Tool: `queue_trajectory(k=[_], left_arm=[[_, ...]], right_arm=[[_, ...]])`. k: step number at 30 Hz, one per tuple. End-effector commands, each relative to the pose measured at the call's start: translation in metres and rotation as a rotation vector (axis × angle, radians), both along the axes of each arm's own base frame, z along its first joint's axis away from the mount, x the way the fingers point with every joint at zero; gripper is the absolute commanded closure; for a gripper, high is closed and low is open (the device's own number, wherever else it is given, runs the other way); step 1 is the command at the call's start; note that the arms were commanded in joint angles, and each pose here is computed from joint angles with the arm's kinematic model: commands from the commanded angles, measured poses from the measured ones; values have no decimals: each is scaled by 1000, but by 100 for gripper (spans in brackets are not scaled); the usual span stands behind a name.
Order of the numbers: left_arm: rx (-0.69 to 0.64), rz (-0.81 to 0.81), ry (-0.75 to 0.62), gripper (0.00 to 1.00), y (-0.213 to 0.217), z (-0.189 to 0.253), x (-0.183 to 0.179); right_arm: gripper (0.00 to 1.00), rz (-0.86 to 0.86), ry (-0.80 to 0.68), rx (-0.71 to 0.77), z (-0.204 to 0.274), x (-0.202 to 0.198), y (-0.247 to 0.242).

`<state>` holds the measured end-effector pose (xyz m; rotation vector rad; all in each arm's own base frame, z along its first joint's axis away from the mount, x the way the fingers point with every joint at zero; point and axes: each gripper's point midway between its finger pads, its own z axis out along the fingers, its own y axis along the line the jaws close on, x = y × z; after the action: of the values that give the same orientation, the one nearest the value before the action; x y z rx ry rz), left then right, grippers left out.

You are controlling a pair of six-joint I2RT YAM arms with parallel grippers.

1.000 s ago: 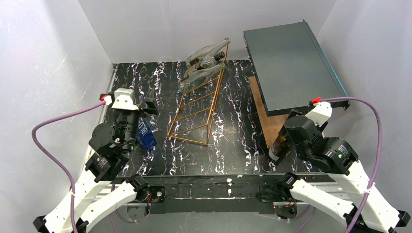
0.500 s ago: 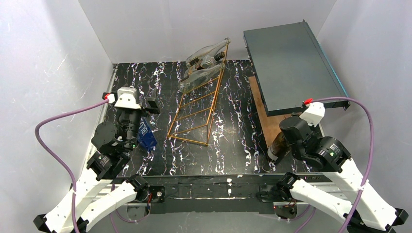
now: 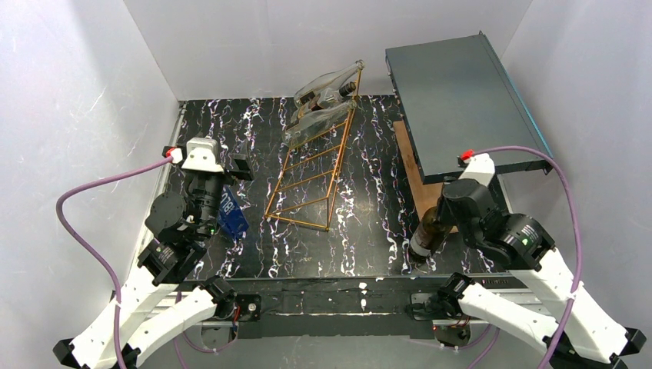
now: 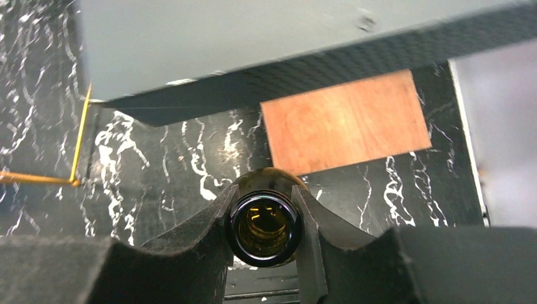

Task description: Put the wine bottle on the wine rack

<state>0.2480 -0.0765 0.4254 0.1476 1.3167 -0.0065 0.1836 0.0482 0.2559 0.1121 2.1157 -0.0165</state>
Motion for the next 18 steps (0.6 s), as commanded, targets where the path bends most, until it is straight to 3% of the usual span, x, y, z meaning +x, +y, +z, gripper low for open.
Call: queue_trajectory(k=[1, 8, 18], left_arm=[[-28, -9, -15, 1, -1, 5, -2], [-36, -12, -28, 1, 2, 8, -6], [-25, -28, -4, 1, -7, 2, 1]], right_arm=[[99, 185, -114, 72, 57, 18, 40], [99, 559, -72, 210, 74, 14, 125], [99, 617, -74, 86, 111, 40, 143]])
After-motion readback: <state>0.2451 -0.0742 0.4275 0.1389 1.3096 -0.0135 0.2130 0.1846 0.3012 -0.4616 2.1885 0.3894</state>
